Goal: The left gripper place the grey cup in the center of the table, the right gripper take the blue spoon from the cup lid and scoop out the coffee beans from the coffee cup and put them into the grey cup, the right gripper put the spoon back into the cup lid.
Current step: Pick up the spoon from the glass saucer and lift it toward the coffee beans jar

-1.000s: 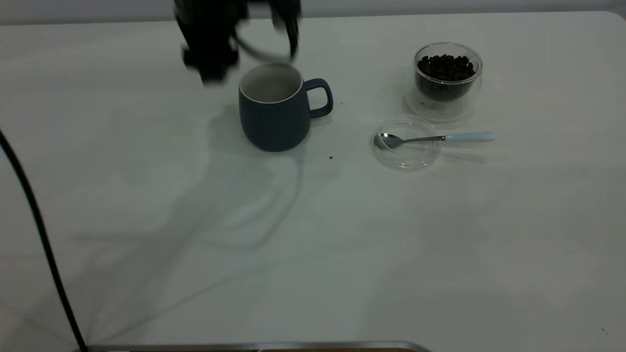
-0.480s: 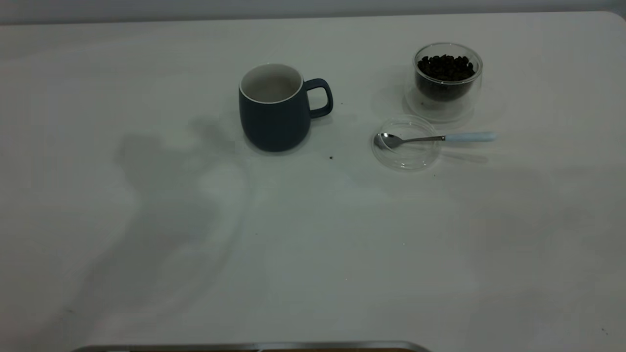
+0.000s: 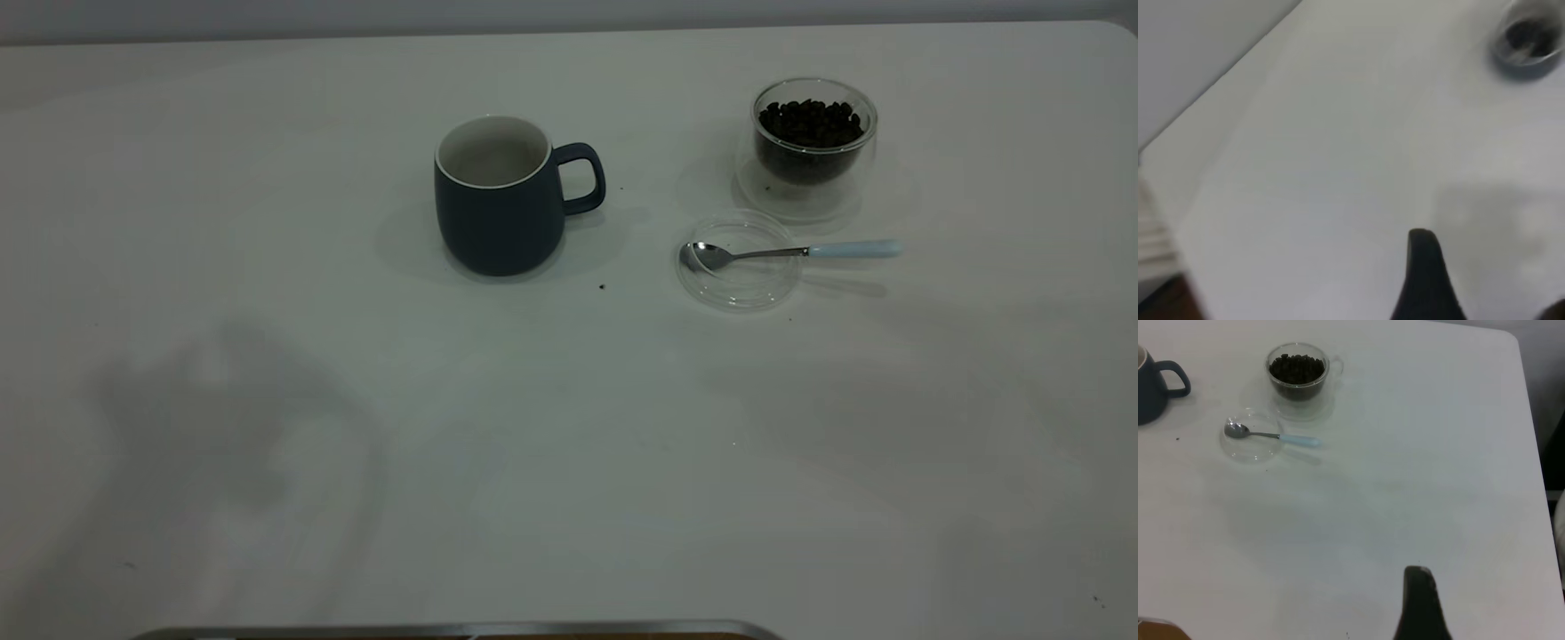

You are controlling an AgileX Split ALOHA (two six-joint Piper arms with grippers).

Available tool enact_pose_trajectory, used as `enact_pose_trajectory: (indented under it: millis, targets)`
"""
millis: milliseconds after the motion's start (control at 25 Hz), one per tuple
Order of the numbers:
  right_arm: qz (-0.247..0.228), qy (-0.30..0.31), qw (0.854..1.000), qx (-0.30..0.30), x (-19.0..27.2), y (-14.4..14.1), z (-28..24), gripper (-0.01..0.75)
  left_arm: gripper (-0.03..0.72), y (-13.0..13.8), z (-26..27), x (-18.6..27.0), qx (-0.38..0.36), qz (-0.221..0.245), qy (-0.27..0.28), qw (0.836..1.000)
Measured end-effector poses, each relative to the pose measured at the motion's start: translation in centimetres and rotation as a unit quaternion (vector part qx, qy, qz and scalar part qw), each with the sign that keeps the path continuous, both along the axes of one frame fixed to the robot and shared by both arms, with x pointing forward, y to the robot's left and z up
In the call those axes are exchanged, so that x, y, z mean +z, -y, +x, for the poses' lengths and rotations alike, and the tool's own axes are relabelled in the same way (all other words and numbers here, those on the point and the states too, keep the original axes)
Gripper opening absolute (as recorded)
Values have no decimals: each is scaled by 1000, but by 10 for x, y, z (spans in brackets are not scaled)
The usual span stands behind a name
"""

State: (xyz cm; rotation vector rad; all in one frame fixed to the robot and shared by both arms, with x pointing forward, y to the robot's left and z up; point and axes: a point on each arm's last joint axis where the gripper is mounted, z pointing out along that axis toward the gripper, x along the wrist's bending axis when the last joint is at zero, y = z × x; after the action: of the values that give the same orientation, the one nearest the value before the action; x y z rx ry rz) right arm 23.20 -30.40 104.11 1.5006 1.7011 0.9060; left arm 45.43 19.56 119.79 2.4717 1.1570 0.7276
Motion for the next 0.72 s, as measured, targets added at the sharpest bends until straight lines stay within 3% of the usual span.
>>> enact_pose_trajectory:
  millis: [160,280,720]
  targets:
    - [0,0,1000,0,0,0,0,565,592,-8,-47,24,-59,-98,11,993]
    - [0,0,1000,0,0,0,0,565,592,-19,-83,25,-91,-144,12,985]
    - [0,0,1000,0,0,0,0,565,592,-72,-179,-76,-58,-183,-34,981]
